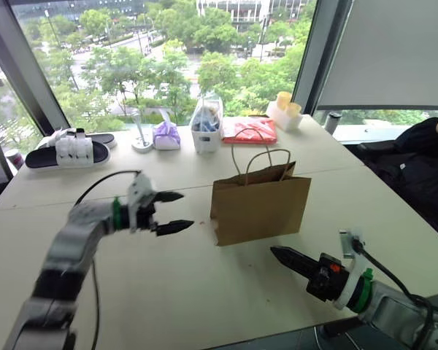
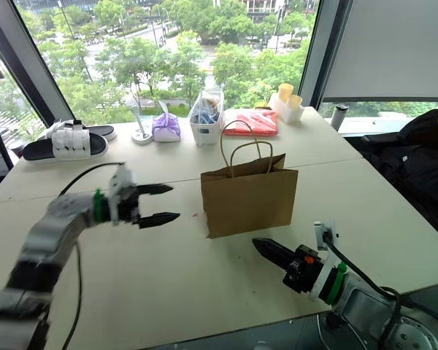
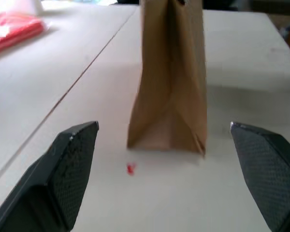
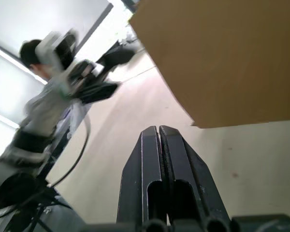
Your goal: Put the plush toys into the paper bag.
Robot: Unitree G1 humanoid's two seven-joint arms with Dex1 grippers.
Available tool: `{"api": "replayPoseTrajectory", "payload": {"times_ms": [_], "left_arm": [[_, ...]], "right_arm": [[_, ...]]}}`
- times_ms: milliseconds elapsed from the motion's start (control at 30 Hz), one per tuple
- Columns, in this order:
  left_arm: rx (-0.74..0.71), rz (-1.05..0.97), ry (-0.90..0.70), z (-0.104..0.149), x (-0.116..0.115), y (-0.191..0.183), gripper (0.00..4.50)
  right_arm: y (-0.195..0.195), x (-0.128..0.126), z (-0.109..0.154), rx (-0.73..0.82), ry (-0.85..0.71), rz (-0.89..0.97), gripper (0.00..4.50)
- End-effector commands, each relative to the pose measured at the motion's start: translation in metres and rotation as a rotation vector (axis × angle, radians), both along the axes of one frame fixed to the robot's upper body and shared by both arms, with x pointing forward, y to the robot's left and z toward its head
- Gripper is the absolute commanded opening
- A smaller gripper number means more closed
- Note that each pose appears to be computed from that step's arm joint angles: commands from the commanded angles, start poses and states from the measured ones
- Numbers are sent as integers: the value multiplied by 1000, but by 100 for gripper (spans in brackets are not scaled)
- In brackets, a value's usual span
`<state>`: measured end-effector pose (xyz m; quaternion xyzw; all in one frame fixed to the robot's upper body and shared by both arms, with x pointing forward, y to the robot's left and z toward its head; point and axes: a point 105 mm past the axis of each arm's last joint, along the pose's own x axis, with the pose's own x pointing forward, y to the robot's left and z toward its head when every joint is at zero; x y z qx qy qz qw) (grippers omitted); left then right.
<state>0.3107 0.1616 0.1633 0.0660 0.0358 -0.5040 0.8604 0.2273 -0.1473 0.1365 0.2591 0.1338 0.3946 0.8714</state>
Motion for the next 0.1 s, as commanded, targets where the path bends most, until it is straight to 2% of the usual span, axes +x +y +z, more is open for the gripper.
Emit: {"api": "replayPoseTrajectory", "payload": {"times_ms": [33, 100], "left_arm": [[-75, 160, 39, 9, -29, 13, 445], [-88, 226, 84, 2, -42, 17, 445]], "right_arm": [[-9, 5, 7, -34, -43, -31, 0], [-12, 6, 8, -46, -47, -40, 0]]}}
